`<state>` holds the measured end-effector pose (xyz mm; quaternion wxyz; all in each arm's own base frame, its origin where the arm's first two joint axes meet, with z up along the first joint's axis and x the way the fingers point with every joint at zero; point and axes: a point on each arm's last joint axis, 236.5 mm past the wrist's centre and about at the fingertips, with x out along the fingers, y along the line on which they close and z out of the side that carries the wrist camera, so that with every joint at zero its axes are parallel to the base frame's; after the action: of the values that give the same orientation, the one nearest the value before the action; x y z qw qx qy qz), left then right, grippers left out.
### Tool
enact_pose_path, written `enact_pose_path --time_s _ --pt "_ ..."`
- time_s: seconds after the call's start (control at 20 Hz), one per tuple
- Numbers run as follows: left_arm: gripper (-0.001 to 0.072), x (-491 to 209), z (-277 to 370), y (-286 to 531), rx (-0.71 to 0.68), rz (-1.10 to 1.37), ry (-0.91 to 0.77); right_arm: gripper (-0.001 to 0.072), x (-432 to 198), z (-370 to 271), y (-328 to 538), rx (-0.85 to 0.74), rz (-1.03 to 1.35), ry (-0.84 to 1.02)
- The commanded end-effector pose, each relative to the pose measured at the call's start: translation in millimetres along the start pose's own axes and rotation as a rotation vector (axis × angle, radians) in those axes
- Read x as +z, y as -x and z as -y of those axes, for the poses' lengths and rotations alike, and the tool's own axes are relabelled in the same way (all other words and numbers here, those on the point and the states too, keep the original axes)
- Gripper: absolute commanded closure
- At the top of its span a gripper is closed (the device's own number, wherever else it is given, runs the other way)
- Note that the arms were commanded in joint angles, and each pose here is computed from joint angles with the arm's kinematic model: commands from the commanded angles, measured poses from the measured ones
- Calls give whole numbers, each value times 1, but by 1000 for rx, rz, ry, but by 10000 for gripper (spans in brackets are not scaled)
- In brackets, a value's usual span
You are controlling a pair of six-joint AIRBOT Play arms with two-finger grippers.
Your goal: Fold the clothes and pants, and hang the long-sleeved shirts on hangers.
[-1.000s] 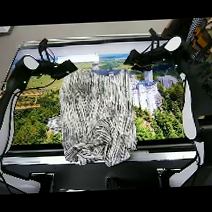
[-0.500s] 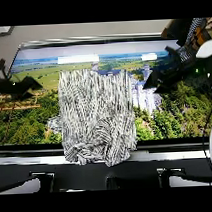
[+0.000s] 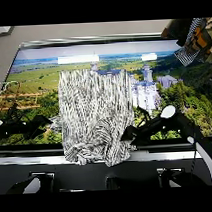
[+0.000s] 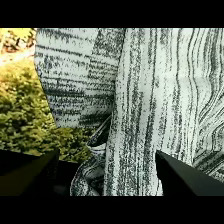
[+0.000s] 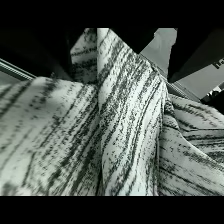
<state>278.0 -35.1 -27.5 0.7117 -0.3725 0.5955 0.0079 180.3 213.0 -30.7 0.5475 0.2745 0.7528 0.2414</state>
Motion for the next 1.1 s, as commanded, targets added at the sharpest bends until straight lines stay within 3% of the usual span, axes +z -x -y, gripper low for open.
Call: enact_pose_path --time_s 0.0,0.1,0.15,0.25,0.6,0.85,1.05 --pt "37 -16 -5 -8 -14 -26 28 39 -12 1 -37 15 -9 -25" --pt "37 -17 -5 -7 -14 -31 28 48 -7 -1 -46 27 -10 -47" --pt "37 -18 -5 -8 -13 -37 27 167 -3 -6 -48 55 -1 -29" --pt "37 -22 -7 -9 -11 -57 12 673 4 -16 -44 90 25 4" --pt "37 -71 -10 -37 -19 -187 -58 679 59 -29 74 6 305 19" --pt "37 -79 10 -57 -25 -159 -174 678 38 -1 139 -90 410 3" --pt "37 -88 39 -78 -93 -170 -162 677 28 6 148 -146 441 -11"
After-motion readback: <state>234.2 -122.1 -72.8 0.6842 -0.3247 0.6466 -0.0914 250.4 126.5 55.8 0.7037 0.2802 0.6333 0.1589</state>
